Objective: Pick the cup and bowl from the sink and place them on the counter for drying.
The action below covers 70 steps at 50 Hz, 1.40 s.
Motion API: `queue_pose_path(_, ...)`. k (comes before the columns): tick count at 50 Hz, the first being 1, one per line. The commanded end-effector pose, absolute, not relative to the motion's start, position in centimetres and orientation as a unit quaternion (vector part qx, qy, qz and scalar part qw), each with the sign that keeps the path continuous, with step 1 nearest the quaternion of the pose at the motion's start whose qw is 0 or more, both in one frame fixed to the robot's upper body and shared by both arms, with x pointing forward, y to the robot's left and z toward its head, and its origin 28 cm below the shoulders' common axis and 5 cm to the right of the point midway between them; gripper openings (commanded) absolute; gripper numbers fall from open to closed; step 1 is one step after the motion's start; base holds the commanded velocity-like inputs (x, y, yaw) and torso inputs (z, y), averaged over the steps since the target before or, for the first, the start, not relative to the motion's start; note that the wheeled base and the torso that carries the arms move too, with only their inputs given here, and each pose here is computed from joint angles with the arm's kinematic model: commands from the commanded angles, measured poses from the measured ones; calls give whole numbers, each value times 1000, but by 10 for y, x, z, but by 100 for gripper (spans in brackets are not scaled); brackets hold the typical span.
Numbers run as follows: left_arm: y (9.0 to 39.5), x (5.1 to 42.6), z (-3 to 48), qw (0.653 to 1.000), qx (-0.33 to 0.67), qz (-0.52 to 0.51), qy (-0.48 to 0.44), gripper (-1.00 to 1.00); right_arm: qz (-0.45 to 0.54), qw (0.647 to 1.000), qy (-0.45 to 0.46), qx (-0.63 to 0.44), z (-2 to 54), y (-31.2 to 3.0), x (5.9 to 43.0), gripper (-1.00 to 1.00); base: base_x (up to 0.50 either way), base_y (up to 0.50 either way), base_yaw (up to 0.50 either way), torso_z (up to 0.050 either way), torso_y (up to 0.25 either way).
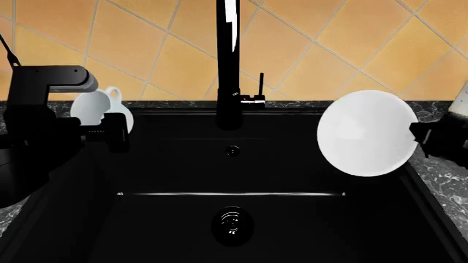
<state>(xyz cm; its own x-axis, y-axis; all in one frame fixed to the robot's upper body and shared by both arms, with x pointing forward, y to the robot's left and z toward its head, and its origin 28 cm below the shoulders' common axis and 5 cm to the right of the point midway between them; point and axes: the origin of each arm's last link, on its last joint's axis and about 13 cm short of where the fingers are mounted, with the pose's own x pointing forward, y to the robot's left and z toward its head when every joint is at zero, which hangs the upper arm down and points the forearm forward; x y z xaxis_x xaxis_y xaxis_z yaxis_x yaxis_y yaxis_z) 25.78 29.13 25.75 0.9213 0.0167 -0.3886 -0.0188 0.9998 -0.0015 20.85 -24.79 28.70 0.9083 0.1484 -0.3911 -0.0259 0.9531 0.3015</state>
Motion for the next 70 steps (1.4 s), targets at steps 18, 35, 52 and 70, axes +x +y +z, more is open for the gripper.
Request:
queue_pose_path(18,294,259,250,979,-14,20,200,-100,-171,957,163,167,350,-317,126,-100,0,0,0,0,1)
queue_pose_path(35,294,254,249,979,-12,24,200,-100,-320,918,114,206,328,-346,115,-100,0,0,0,0,0)
queue_pose_path(52,293,254,245,980,-22,23,197,-100,-368,887,157,229,267,-354,139,-100,0,0,0,0,1)
queue_pose_path(70,294,250,248,980,-23,25,198,-100,-422,848,152,282,215,-373,129,-100,0,0,0,0,1)
